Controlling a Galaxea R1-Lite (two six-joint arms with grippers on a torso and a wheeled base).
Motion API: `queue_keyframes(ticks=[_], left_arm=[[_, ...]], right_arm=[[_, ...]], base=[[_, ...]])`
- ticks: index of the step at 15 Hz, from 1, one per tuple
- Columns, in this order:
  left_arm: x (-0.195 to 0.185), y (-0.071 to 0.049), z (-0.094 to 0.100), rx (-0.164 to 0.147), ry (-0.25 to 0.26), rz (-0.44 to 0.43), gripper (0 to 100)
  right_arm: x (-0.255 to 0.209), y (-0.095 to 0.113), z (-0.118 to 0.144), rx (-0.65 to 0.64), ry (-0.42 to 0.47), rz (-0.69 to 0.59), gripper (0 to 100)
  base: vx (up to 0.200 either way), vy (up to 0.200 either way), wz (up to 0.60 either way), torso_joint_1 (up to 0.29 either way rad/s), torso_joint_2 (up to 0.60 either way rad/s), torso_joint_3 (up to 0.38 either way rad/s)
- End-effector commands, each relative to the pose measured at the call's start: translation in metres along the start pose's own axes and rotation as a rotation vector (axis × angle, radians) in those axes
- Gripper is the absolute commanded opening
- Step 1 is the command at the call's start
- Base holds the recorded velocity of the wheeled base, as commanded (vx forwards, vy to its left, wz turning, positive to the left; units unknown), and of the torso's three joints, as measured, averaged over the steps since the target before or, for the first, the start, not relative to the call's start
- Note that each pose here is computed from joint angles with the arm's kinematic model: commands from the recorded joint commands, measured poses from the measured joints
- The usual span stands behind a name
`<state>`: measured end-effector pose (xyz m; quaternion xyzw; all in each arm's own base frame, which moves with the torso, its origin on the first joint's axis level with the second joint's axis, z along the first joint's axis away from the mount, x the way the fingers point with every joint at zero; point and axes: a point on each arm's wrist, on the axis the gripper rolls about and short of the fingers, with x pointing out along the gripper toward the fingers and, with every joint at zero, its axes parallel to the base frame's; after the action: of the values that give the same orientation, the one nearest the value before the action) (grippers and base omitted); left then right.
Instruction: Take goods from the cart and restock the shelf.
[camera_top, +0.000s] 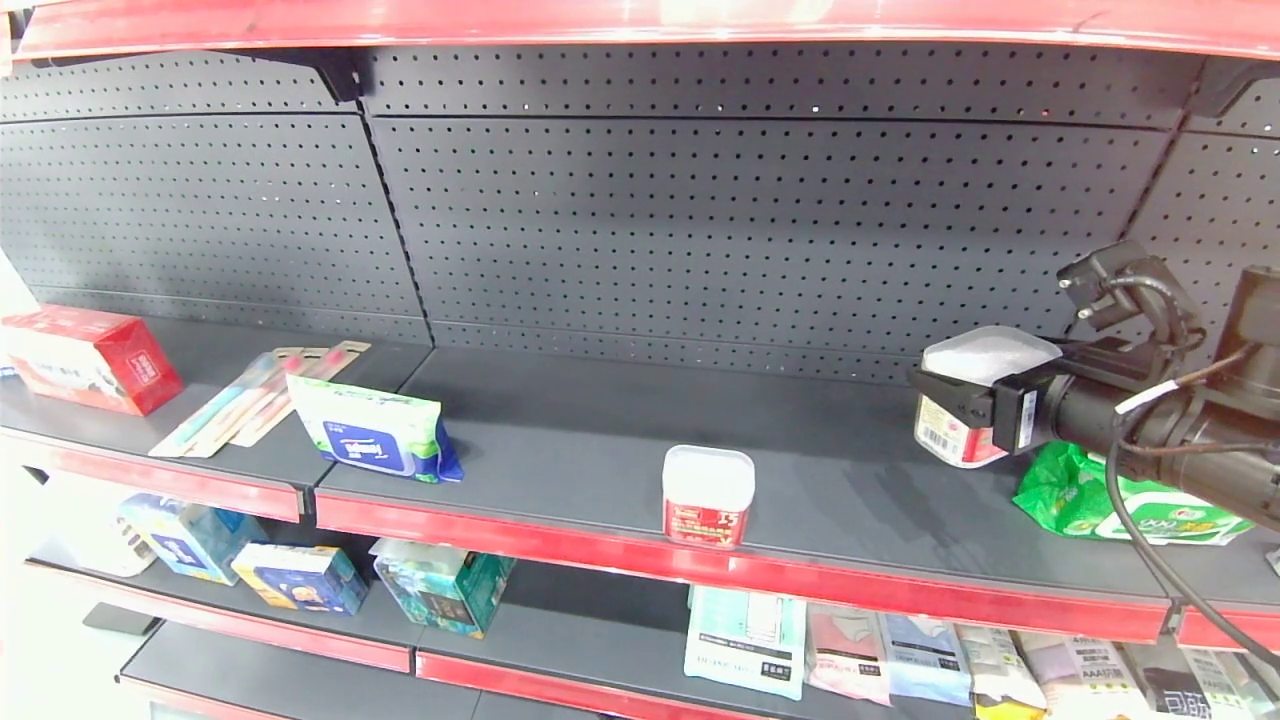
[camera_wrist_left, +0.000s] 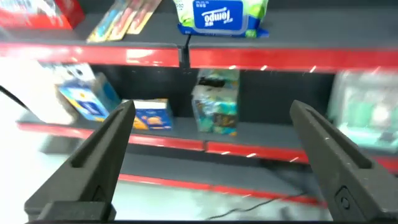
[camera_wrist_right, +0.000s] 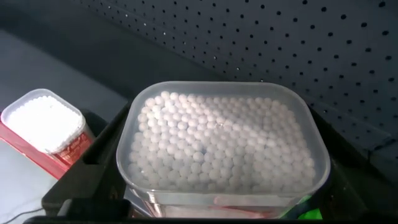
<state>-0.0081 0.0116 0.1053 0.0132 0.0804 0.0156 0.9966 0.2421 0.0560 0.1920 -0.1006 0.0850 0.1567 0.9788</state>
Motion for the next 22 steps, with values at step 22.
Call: queue_keyframes(ticks=[22], left_arm=[[-0.01, -0.011, -0.031, -0.024, -0.162, 0.012, 100]], right_arm=[[-0.004, -0.003, -0.003, 0.042, 0.007, -0.017, 0]], base=[[0.0, 0.0, 0.0, 0.0, 0.0, 0.0]])
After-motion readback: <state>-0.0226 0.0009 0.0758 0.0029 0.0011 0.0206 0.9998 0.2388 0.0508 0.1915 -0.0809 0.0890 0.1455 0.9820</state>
